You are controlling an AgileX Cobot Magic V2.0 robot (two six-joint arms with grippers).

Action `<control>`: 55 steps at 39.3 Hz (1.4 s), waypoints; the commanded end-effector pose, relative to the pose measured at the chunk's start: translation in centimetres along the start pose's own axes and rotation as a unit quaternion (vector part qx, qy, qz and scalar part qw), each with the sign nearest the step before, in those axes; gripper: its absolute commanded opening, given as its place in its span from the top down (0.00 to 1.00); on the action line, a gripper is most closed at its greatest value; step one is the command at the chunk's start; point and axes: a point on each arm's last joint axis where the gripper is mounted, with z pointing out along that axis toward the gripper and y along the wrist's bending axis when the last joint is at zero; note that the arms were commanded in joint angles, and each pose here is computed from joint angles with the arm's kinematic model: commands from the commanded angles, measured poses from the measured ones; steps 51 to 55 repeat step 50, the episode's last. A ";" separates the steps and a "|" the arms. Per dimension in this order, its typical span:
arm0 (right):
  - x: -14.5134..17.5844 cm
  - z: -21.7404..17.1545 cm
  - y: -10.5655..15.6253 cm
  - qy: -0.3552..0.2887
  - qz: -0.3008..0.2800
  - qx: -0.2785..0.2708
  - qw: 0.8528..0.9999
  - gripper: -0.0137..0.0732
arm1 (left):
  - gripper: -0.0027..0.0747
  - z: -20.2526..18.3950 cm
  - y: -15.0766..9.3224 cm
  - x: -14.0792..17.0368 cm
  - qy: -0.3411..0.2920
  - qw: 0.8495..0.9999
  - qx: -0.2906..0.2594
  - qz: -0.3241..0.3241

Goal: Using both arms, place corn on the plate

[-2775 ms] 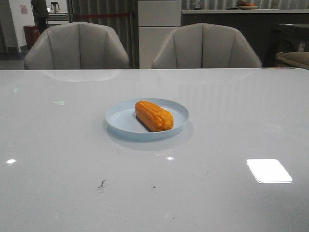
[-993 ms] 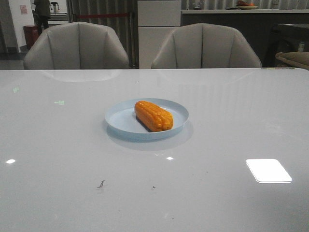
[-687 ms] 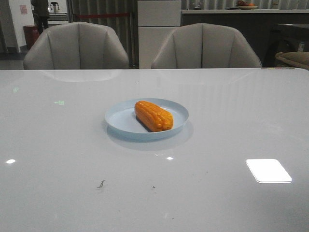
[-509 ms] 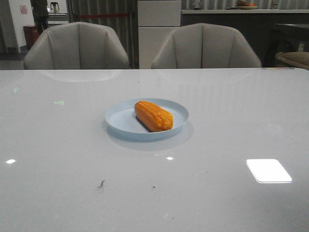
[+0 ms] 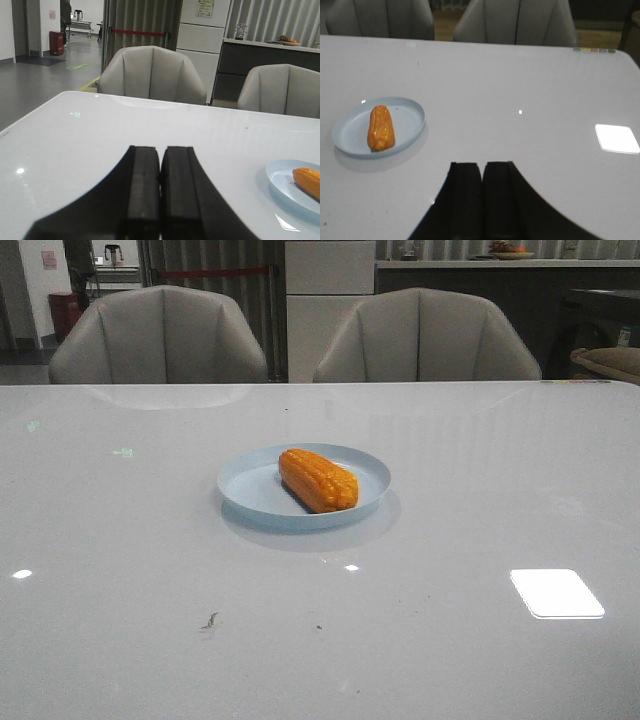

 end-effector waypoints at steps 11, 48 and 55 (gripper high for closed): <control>3.7 -0.6 -0.4 -0.100 0.024 0.007 0.995 0.81 | 0.84 -0.1 0.2 0.4 -0.034 0.999 -0.003 -0.003; 9.4 0.3 -0.7 -0.031 0.026 0.010 0.999 0.81 | 0.84 -0.1 0.2 0.4 -0.034 0.999 -0.003 -0.003; 9.4 0.3 -0.7 -0.031 0.026 0.010 0.999 0.81 | 0.84 -0.1 0.2 0.4 -0.034 0.999 -0.003 -0.003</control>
